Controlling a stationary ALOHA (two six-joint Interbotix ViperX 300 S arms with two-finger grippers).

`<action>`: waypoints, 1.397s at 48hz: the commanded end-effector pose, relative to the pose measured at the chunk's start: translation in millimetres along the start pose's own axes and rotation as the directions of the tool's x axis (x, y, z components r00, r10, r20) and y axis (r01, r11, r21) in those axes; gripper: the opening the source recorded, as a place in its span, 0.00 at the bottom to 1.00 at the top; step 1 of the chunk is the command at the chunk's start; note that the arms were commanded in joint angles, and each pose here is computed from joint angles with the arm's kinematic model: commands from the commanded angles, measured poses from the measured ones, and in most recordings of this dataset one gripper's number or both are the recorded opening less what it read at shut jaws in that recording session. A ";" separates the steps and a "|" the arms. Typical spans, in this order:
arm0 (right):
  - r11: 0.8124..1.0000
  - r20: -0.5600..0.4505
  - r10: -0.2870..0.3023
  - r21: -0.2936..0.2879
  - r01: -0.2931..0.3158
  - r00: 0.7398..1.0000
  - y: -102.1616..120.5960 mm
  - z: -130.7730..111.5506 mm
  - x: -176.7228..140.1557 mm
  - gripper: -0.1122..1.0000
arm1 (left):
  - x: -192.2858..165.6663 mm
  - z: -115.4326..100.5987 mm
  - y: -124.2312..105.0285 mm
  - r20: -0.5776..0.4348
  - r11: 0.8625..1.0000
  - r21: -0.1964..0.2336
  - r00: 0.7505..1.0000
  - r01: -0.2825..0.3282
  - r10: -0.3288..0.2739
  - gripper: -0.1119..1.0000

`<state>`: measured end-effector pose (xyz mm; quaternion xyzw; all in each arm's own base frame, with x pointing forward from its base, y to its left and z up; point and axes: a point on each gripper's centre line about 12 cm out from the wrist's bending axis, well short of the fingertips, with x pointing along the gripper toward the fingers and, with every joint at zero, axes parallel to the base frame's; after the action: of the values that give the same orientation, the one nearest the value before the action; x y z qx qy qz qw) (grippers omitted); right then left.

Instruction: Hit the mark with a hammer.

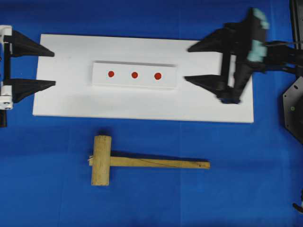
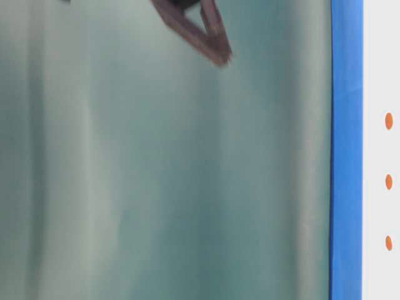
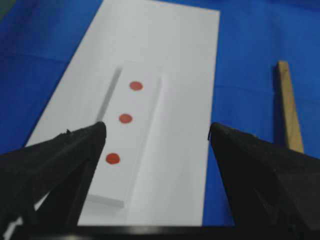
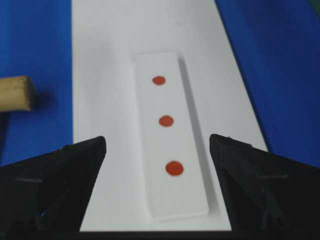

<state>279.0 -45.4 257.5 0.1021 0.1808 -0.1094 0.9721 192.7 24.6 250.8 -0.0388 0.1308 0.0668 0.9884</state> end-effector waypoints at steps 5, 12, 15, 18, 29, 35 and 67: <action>1.000 0.079 0.018 -0.006 -0.018 0.997 -1.3 -0.5 -34.2 0.78 | -12.8 3.8 -0.3 0.024 1.000 0.005 1.000 0.002 -0.002 0.83; 0.998 0.089 0.059 -0.032 -0.056 0.994 -0.5 -16.5 -51.9 0.78 | -20.2 -0.2 -0.1 0.021 1.000 0.008 1.000 0.002 -0.002 0.83; 0.996 0.089 0.075 -0.051 -0.070 0.993 -0.2 -23.1 -57.5 0.78 | -23.1 -3.2 -0.1 0.017 1.000 0.011 1.000 0.003 -0.003 0.82; 0.995 0.095 0.088 -0.063 -0.082 0.992 -0.1 -28.9 -63.5 0.78 | -25.5 -5.4 -0.6 0.015 1.000 0.012 1.000 0.006 -0.006 0.81; 0.995 0.111 0.091 -0.059 -0.085 0.990 -5.6 -53.2 -80.2 0.78 | -30.9 -12.9 -7.2 0.015 0.995 0.093 0.999 0.048 -0.049 0.77; 0.996 0.087 0.087 -0.038 -0.084 0.992 -9.2 -71.7 -82.5 0.78 | -31.0 -19.7 -9.0 0.003 0.990 0.125 0.998 0.061 -0.062 0.77; 0.997 0.064 0.081 -0.019 -0.080 0.995 -13.8 -93.7 -86.1 0.76 | -29.9 -29.2 -9.5 -0.016 0.989 0.133 0.998 0.069 -0.068 0.77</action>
<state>164.7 -20.5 198.3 0.0976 0.1490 -0.0706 0.9815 156.4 8.9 226.6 0.0207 0.1458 0.0242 0.9888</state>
